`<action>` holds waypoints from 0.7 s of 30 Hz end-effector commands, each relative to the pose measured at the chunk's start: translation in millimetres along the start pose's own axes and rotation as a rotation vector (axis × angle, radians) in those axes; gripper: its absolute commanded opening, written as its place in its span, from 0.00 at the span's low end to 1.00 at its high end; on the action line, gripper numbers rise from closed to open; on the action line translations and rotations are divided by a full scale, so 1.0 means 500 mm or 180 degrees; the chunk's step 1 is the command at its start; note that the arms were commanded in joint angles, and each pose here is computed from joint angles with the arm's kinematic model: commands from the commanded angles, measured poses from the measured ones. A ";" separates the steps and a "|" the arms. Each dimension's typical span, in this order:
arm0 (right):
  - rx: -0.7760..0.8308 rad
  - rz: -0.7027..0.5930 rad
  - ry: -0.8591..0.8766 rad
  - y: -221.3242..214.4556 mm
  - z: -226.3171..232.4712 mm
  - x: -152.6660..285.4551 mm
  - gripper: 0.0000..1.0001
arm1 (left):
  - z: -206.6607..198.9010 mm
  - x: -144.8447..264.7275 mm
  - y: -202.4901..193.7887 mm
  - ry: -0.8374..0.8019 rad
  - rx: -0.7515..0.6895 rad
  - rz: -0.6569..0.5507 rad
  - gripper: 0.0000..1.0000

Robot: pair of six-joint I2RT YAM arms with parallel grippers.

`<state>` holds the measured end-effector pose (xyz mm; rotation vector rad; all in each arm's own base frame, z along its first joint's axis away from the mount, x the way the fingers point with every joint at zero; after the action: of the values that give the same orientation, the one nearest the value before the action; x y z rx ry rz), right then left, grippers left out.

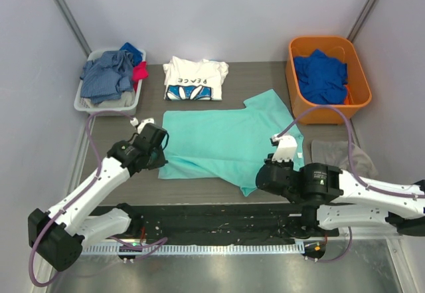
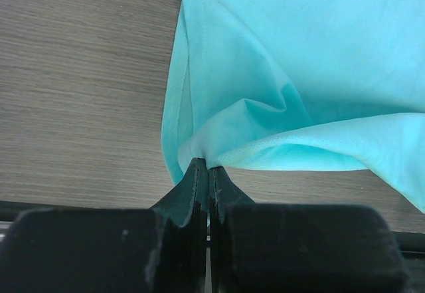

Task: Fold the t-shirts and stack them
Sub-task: Flatten the tshirt out

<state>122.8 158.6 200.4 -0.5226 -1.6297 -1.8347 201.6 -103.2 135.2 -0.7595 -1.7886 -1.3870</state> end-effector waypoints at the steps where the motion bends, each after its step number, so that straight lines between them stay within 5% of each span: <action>1: -0.0435 -0.0417 -0.0123 0.054 -0.026 0.020 0.01 | 0.000 0.006 0.001 -0.0058 0.0092 -0.0043 0.00; 21: -0.0388 -0.0991 -0.0635 0.162 -0.091 0.040 0.01 | -0.063 0.004 -0.058 -0.0250 -0.0091 0.0043 0.00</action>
<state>152.1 111.1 244.4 -0.5669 -1.7618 -2.1038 181.0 -133.7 123.3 -0.8825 -1.7860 -1.3928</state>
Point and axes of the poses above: each gripper's point midway between its finger pads, its own x axis back along the fingers, its own z axis along the line the jaws close on, y = z × x, the point moved 1 cm from there along x, back along the fingers, and after that the axes turned 1 degree about -x, right-handed, at the moved point
